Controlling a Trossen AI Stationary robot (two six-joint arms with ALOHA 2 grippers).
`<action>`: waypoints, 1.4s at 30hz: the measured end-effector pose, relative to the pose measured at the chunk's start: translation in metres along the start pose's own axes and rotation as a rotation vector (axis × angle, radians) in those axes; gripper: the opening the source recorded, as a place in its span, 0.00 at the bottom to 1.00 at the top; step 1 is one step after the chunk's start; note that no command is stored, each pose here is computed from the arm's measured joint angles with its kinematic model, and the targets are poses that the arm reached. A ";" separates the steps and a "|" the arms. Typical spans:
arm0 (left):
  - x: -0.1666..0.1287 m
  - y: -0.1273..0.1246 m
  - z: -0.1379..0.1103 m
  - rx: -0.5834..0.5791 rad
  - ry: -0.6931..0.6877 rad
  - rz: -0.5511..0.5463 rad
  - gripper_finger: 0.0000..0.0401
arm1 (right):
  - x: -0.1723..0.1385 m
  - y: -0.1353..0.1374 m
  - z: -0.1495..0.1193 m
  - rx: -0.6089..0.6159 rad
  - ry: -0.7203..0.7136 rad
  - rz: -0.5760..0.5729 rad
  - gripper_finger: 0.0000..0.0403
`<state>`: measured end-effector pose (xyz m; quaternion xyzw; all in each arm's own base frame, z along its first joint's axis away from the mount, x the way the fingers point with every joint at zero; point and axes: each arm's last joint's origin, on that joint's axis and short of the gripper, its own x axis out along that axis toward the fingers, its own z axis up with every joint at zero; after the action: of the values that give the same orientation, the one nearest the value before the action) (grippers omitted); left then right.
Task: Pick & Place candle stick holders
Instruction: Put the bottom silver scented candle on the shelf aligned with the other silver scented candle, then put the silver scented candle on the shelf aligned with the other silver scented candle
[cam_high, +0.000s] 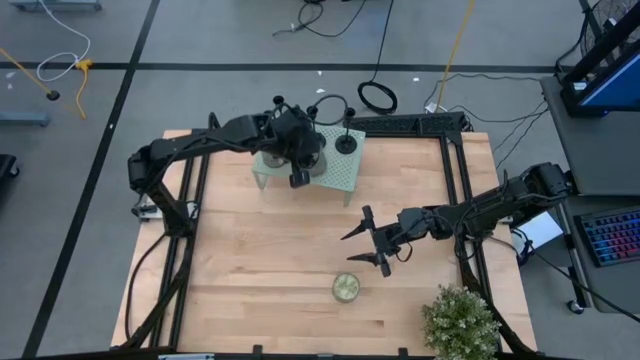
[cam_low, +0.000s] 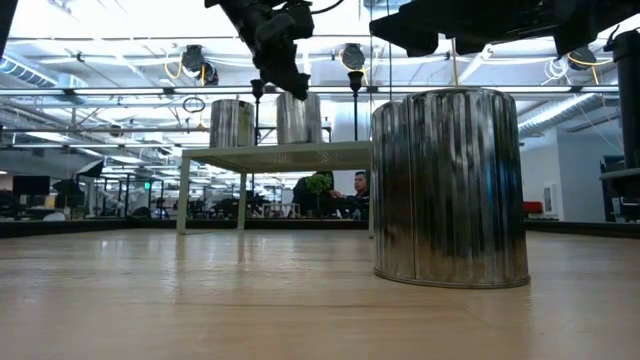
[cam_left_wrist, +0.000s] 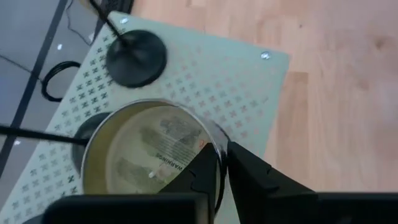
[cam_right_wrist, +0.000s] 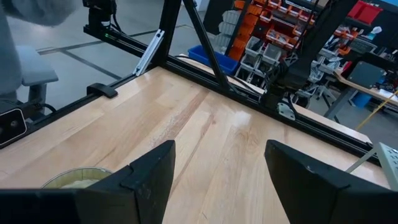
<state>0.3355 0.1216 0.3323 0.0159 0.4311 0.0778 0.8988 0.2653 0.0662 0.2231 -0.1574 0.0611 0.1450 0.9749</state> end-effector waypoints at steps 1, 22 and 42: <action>0.000 0.000 0.000 0.001 -0.002 -0.003 0.11 | 0.000 0.000 0.000 0.000 0.000 0.000 0.60; -0.005 0.001 -0.008 -0.002 0.094 0.103 0.19 | 0.000 0.000 -0.001 0.124 0.007 0.005 0.60; -0.122 -0.031 -0.007 0.111 -0.230 0.124 0.19 | 0.019 0.028 0.014 0.215 0.039 0.090 0.58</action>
<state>0.2585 0.0724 0.4195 0.1009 0.3270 0.1071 0.9335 0.2760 0.1016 0.2247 -0.0516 0.1024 0.1783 0.9773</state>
